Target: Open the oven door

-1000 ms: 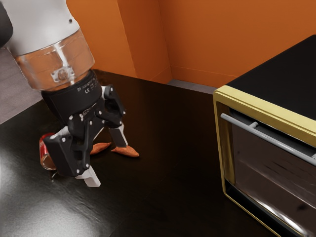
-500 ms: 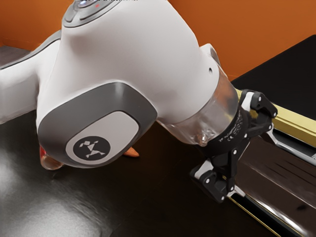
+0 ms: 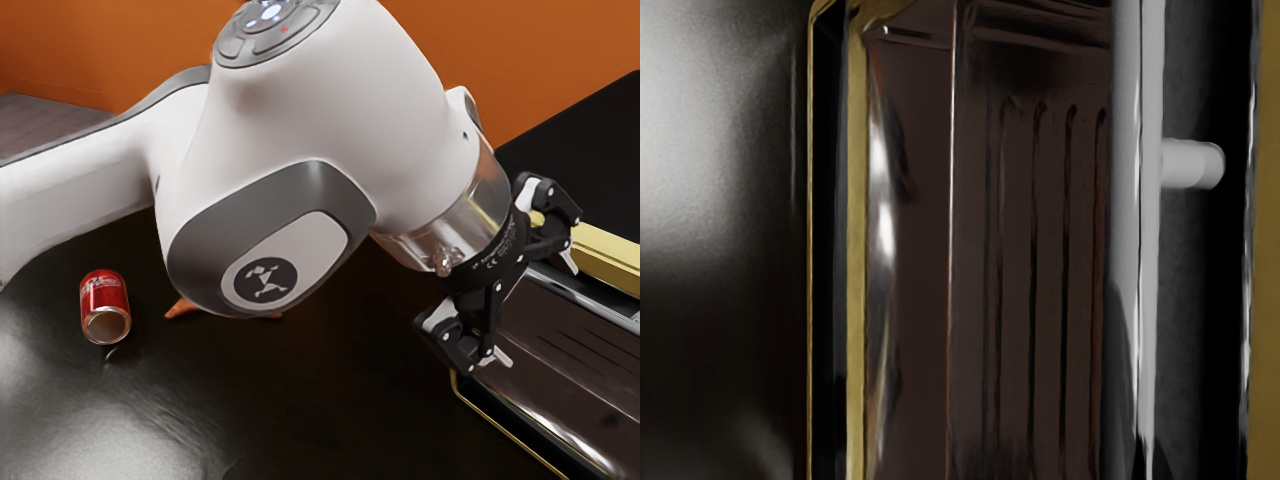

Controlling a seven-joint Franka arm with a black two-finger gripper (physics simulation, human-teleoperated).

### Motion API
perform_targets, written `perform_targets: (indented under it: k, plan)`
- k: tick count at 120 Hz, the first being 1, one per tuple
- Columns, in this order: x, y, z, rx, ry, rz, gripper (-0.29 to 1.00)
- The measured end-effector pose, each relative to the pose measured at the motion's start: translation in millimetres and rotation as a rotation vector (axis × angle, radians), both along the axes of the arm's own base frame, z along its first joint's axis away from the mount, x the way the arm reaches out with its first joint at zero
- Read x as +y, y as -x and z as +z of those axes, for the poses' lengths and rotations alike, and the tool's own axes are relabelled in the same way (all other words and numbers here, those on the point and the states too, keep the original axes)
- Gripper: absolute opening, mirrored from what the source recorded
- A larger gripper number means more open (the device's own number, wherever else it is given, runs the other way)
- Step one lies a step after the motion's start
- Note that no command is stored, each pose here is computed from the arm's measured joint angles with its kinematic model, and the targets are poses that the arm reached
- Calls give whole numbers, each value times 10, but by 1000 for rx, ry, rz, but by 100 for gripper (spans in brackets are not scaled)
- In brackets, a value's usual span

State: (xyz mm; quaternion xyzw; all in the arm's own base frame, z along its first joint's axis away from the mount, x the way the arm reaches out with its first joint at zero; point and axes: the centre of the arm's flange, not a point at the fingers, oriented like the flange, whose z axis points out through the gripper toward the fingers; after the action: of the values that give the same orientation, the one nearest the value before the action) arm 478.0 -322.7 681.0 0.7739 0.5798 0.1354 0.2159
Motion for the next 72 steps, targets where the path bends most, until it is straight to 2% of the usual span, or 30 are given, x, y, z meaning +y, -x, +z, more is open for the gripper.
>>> perform_targets:
  k: [48,72]
  plan:
    - [71,-50,-238,62,18,-19,70]
    - [283,333,-561,89,-13,-29,70]
